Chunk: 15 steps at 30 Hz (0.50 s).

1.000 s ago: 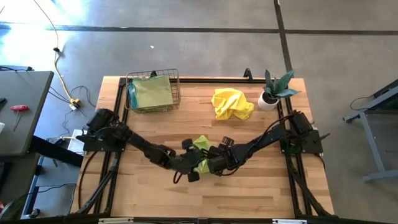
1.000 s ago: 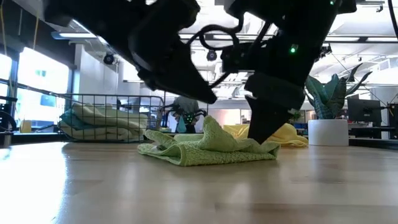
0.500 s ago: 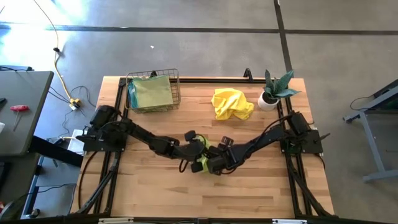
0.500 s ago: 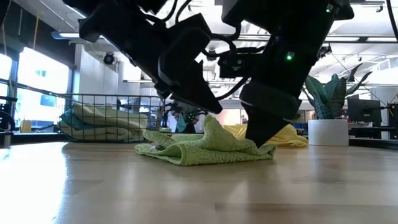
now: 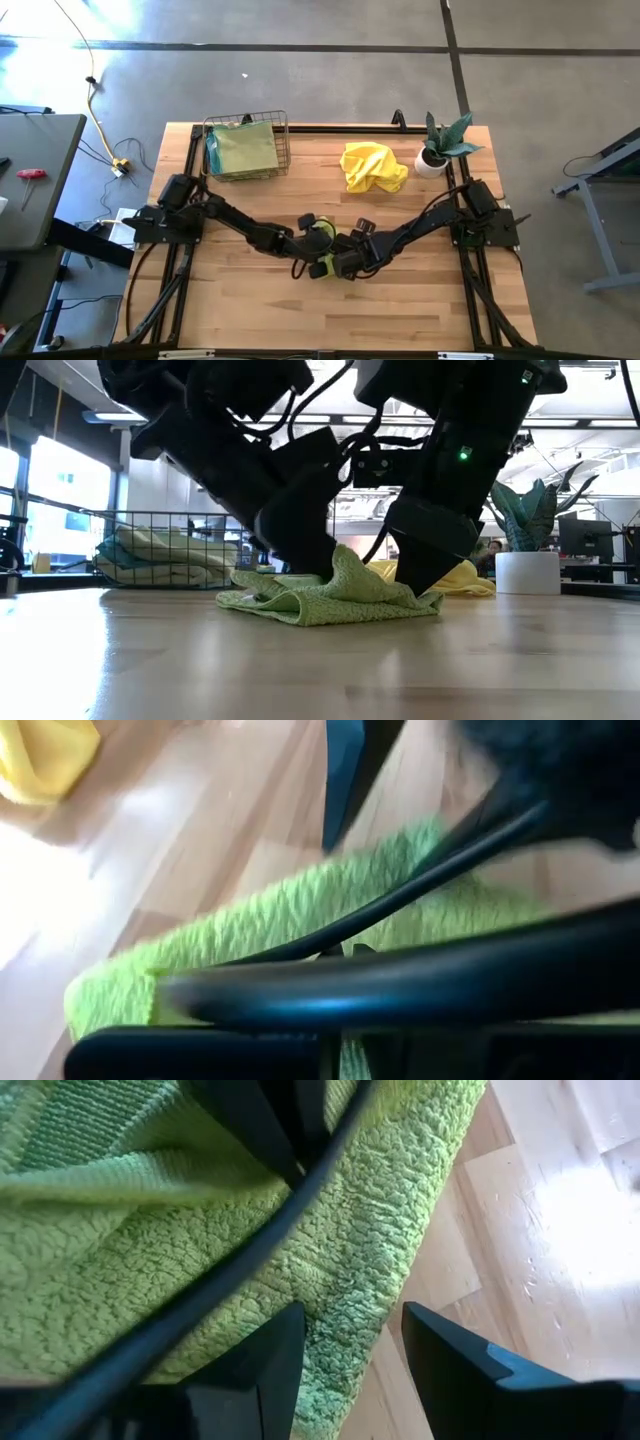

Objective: Fold microfiber towels
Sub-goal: Fold the light green towel

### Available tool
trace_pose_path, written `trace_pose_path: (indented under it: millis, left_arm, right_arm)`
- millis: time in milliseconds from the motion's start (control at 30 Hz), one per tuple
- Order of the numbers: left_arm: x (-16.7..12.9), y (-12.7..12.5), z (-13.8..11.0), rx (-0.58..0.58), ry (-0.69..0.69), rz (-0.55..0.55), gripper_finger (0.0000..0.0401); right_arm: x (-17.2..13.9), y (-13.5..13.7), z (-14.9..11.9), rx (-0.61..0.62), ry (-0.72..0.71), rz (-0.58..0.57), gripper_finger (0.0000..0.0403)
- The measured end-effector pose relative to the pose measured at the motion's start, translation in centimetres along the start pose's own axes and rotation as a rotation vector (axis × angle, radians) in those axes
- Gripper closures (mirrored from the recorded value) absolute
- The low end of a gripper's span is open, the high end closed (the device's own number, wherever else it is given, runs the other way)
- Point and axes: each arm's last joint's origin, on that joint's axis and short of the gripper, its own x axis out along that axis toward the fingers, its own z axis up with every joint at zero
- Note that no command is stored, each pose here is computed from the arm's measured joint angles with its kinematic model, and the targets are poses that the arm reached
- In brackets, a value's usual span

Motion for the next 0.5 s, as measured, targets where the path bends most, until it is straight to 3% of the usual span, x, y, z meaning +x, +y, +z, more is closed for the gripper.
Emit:
trace_pose_path:
  millis: [333,500]
  left_arm:
    - [-3.0,-0.2,-1.0,-0.051,0.255,-0.076,0.0382]
    - [-5.8,-1.0,0.2,-0.058,0.208,-0.101,0.0382]
  right_arm:
    - [0.0,-0.1,0.2,0.011,-0.013,-0.011,0.0237]
    - [0.2,-0.4,0.4,0.015,-0.012,-0.015,0.0237]
